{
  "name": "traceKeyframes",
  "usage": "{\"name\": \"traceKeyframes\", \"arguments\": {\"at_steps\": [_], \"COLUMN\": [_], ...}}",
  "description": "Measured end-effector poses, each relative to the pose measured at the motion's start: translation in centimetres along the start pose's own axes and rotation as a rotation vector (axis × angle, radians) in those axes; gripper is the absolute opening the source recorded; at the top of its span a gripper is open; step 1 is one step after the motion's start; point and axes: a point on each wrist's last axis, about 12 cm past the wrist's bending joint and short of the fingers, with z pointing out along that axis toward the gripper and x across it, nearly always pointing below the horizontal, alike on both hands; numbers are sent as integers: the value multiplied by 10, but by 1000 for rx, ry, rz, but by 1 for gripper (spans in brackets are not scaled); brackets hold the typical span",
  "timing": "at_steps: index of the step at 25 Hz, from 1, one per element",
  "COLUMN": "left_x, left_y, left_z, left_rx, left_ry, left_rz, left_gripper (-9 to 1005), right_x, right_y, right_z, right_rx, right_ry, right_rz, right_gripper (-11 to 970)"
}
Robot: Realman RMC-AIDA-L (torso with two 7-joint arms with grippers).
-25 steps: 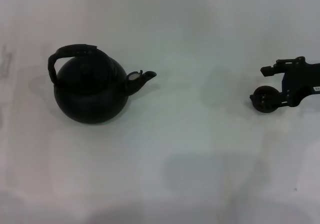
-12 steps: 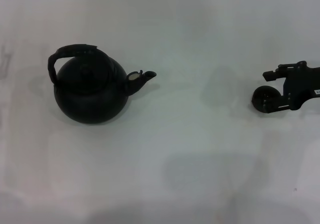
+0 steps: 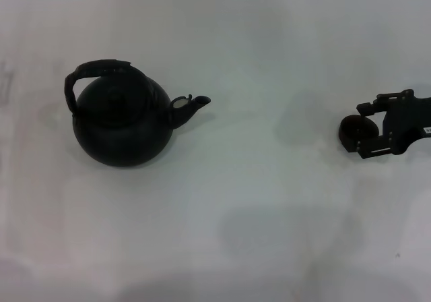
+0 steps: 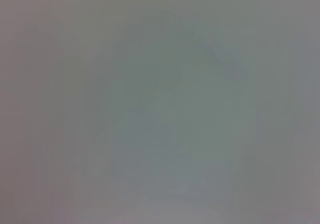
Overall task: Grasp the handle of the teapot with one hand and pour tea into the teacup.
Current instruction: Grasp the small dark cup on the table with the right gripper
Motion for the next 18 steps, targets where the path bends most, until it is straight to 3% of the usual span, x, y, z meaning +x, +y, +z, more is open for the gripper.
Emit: {"name": "traceKeyframes", "arguments": {"at_steps": [18], "left_x": [0], "left_y": [-2], "left_z": [3], "left_rx": [4], "left_ry": [5], "left_rz": [0], "left_gripper": [832], "right_x": [0], "right_y": [-4], "right_z": [0], "right_rx": [27], "right_ry": [33], "right_rz": [-6], "right_gripper": [853]}}
